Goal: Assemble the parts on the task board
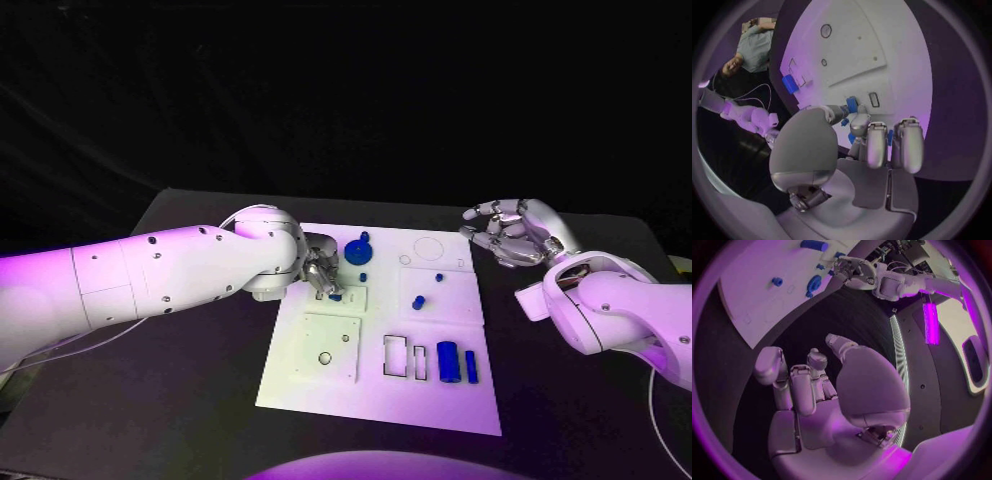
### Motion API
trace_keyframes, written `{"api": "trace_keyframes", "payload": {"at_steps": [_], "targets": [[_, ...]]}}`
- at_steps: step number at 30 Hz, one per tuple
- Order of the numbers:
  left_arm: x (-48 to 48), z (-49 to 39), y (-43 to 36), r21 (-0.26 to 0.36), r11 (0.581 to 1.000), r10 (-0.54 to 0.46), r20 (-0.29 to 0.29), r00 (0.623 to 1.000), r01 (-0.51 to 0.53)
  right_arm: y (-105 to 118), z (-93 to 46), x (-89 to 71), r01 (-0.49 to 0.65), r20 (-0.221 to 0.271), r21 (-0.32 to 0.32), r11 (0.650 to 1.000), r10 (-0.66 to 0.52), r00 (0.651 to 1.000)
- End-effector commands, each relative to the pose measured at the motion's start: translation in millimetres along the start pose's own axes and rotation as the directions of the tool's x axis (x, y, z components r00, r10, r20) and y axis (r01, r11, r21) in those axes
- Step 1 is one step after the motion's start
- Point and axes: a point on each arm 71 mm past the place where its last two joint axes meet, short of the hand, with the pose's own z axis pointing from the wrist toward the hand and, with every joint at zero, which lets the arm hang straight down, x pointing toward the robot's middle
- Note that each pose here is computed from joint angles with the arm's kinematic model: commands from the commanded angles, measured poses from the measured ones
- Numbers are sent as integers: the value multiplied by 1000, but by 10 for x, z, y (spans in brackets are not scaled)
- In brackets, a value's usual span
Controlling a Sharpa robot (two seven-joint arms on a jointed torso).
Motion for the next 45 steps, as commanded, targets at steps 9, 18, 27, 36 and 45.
{"api": "trace_keyframes", "payload": {"at_steps": [9, 18, 27, 36, 45], "targets": [[32, 17, -45, 9, 1000, -7, -25, 1000, 8, 10, -3, 11, 5, -5, -16, 1000, -5, 1000], [27, 27, -47, 9, 1000, -10, -24, 1000, 11, 9, -3, 14, 5, -6, -17, 1000, -5, 1000], [20, 35, -34, 5, 1000, -16, -22, 1000, 16, 8, -4, 15, 5, -6, -18, 1000, -6, 1000], [17, 43, -34, 3, 1000, -15, -24, 1000, 15, 7, -6, 15, 5, -6, -18, 1000, -5, 1000], [14, 47, -22, 0, 1000, -16, -25, 1000, 16, 6, -9, 13, 6, -7, -19, 1000, -6, 1000]]}}
